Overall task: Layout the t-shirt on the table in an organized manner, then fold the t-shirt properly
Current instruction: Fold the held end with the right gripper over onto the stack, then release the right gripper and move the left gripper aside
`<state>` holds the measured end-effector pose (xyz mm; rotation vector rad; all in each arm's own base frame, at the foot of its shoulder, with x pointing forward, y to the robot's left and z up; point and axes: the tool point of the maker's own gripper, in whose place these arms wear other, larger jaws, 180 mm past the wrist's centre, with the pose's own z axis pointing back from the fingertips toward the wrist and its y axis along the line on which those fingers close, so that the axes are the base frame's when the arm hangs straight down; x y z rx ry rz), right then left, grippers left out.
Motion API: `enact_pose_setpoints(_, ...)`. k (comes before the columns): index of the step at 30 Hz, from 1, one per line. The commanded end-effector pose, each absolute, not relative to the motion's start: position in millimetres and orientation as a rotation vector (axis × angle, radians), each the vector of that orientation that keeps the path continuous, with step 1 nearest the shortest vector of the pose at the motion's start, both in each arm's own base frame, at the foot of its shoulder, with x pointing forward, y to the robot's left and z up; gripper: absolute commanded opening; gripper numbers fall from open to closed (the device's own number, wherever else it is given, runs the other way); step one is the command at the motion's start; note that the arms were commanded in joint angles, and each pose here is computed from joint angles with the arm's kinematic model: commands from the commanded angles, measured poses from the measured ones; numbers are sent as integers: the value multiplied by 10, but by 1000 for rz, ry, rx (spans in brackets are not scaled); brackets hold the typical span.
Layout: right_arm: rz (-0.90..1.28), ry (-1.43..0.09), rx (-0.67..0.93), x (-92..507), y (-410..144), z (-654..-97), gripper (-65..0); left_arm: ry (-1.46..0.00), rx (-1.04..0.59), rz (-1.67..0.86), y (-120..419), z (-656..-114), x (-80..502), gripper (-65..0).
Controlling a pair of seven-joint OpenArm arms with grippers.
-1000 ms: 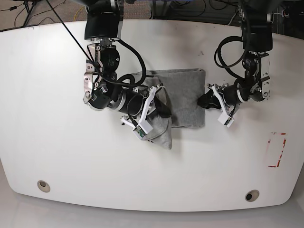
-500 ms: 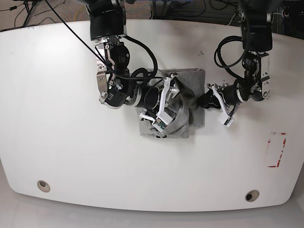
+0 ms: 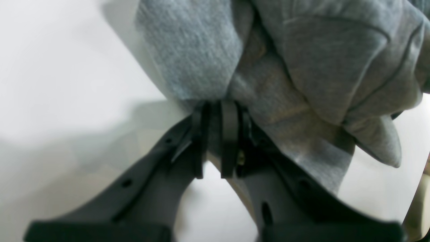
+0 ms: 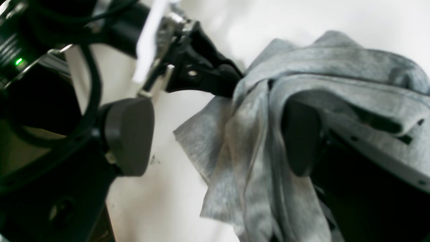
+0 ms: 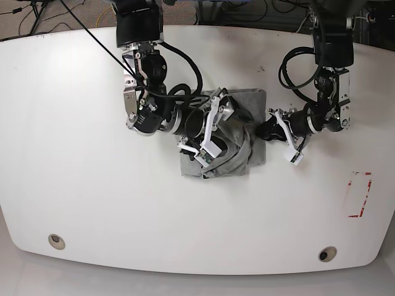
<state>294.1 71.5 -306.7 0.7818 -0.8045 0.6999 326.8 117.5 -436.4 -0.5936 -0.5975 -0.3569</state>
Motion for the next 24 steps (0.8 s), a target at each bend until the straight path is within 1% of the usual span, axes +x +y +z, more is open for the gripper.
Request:
enact_pose_setpoints(1,712,-891,795,2993,739,-2826,-105,-363,-448,-420,1395,-4739,2907,-590)
enact_pose_setpoints(7,722,-866,758,2953,600,-2938,-103,-410,-526,-385,1252,-4633,2985,-589)
enact_pose_setpoints(10,725,-848,737,2944,522,-3008,-103,-456,-551,-384,1202,-4504,3090,-589)
enact_pose_setpoints(13,721,-817,723,2889,445,-3122,-103,-496,-566,-391,1158,-4390,3166,-587)
enact_pose_setpoints(18,699,-819,723,2892,354,-3210,-103,-552,-587,-404,1095,-4223,3254,-587)
enact_pose_setpoints(24,677,-786,707,2921,212,-3386,-103,-599,-601,-418,1047,-4076,3322,-587)
